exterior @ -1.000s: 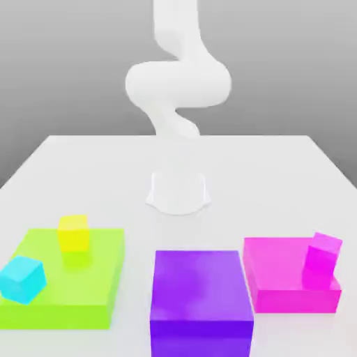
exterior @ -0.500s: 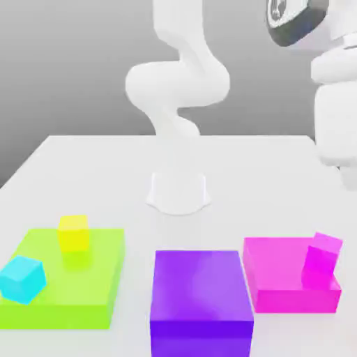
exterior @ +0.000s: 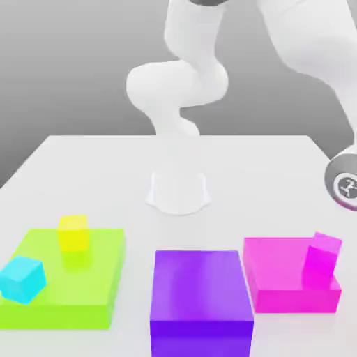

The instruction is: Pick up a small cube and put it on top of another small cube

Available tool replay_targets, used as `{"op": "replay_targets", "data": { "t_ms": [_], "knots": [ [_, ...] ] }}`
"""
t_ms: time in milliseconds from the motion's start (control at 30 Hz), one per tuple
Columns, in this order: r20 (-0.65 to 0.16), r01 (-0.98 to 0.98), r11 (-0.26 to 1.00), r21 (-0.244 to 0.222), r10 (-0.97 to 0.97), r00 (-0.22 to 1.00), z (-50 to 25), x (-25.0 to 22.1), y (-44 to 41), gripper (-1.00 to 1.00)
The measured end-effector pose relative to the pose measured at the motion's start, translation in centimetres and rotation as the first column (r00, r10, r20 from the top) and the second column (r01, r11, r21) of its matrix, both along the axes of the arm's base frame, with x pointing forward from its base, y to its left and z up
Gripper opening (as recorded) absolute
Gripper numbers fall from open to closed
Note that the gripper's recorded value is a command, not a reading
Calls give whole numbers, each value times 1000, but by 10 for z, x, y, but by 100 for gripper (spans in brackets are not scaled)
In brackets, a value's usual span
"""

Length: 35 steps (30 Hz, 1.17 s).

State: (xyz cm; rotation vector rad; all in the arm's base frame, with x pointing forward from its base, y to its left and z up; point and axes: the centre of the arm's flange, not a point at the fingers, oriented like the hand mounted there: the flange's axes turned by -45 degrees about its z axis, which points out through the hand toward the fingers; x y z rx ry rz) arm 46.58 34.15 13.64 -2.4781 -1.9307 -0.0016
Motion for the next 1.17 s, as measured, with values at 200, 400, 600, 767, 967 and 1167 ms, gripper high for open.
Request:
{"op": "replay_targets", "data": {
  "t_ms": [200, 400, 600, 767, 967, 1167],
  "knots": [
    [-2, -1, 1000, -1, 1, 1000, -7, -1, 0, -100],
    [-1, 8, 1000, -4, -8, 1000, 60, -6, -2, -100],
    [6, 79, 997, -16, -79, 997, 114, -48, -18, -100],
    [7, 142, 990, -13, -142, 990, 148, -89, -36, -100],
    [-2, 211, 977, -1, -211, 977, 155, -127, -58, -100],
    [-1, 226, 974, -1, -226, 974, 117, -126, -63, 100]
  ]
}}
